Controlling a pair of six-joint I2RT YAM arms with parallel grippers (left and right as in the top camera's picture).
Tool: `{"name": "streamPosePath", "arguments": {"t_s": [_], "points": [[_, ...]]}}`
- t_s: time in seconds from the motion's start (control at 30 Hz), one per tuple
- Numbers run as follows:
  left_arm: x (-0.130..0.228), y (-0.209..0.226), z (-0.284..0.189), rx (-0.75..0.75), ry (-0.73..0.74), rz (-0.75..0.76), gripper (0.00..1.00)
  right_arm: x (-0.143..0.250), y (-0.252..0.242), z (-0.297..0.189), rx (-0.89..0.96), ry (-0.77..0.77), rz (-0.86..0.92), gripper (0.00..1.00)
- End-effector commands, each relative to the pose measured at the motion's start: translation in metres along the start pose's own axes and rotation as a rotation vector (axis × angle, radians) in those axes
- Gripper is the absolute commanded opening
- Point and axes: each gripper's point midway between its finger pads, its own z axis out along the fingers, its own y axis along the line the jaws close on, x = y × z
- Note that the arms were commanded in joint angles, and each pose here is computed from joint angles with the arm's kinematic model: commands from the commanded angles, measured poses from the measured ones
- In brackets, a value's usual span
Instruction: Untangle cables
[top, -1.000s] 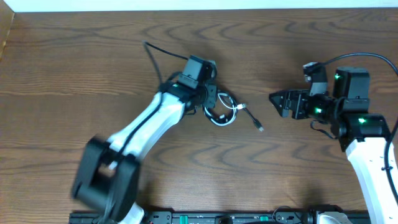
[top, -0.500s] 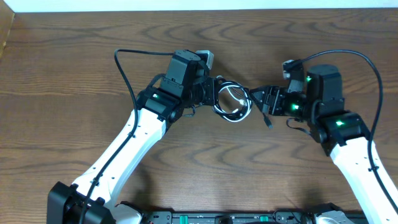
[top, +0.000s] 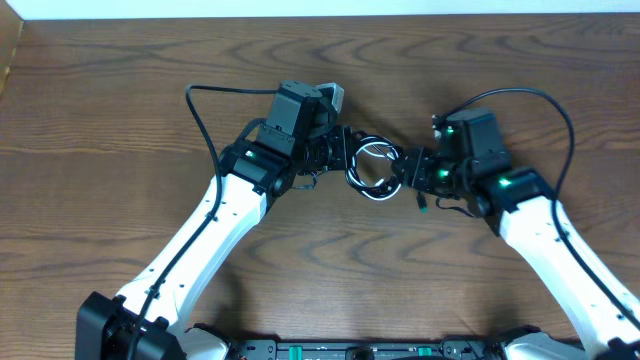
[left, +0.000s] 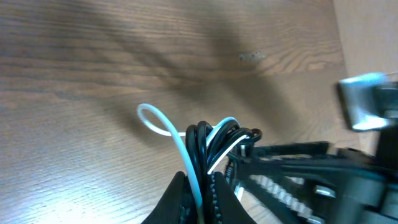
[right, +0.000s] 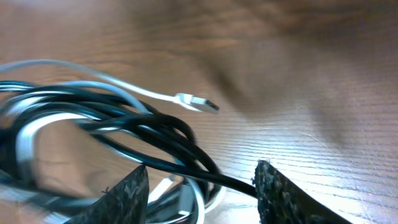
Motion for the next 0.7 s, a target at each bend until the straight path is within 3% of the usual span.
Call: {"name": "streamPosePath", "arguments": {"t_s": [0.0,0.23,0.43,0.67], "points": [[0.002,-0.014,-0.004,0.068,0.024,-0.012,0.07,0.0,-0.011,0.018,0.085,-0.001,0.043,0.56],[0.007,-0.025,-0.009,0.132,0.053,-0.01,0.07,0.006,-0.04,0.043,0.209,0.023,0.099,0.62],[-0.024,-0.027,-0.041,0.157,-0.078,0.006,0.07,0.009,-0.09,0.035,0.421,0.022,0.144,0.65],[-0.039,-0.036,-0.079,0.181,-0.181,0.031,0.07,0.021,-0.12,0.03,0.526,0.065,0.164,0.66]]}}
